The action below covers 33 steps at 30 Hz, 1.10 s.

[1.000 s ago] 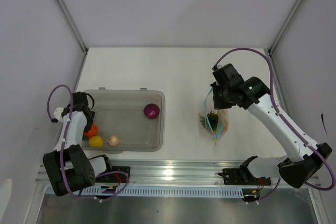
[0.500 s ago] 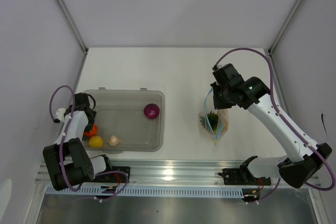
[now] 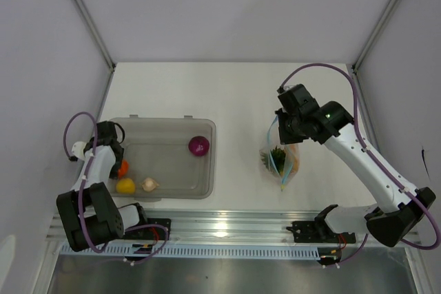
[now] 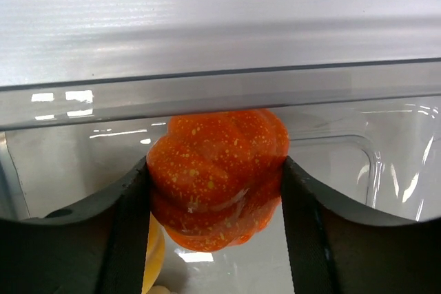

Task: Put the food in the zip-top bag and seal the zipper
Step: Pick up the fake vegetable from the bin.

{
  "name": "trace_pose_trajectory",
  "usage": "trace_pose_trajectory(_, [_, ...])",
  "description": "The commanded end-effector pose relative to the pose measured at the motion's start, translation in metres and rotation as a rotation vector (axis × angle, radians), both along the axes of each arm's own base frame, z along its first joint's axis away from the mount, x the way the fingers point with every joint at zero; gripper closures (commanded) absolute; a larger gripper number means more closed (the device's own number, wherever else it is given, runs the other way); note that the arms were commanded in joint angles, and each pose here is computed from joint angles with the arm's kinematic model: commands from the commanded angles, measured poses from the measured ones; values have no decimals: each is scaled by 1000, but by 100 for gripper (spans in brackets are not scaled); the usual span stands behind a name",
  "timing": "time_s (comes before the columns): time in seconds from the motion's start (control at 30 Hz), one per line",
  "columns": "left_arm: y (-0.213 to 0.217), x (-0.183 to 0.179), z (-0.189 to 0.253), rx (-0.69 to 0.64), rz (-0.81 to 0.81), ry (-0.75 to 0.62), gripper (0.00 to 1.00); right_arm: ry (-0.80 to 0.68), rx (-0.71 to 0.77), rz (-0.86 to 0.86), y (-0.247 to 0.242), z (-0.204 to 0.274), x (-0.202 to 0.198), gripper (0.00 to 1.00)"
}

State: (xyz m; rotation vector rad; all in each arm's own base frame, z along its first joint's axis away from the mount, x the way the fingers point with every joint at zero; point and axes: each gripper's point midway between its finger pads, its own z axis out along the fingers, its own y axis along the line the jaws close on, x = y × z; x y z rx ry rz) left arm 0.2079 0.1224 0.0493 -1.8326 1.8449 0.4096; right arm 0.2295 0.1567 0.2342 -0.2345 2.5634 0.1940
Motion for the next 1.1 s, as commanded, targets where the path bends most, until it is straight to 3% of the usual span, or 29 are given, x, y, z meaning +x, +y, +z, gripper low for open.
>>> trace_pose_trajectory(0.0, [-1, -2, 7, -13, 20, 1, 60, -52, 37, 2, 5, 17, 3, 100])
trace_pose_trajectory(0.2, [-24, 17, 37, -6, -97, -73, 61, -55, 27, -11, 3, 15, 5, 100])
trace_pose_trajectory(0.3, [-44, 35, 74, 23, -208, -189, 64, -53, 28, -14, 4, 14, 6, 100])
trace_pose_trajectory(0.47, [-82, 57, 143, 52, -415, -378, 77, -49, 39, -21, 9, 12, 10, 100])
trace_pose_trajectory(0.63, [-170, 83, 212, -15, -926, -642, 80, -42, 52, -24, 15, 7, 14, 100])
trace_pose_trajectory(0.7, [-210, 75, 230, -114, -1115, -740, 81, -40, 55, -24, 17, 7, 16, 100])
trace_pose_trajectory(0.83, [-279, 44, 252, -279, -1386, -868, 96, -52, 62, -28, 22, 11, 19, 100])
trace_pose_trajectory(0.97, [-332, 16, 294, -342, -1598, -978, 97, -72, 65, -41, 23, 19, 21, 100])
trace_pose_trajectory(1.07, [-372, 2, 304, -430, -1733, -968, 96, -85, 58, -57, 20, 28, 22, 100])
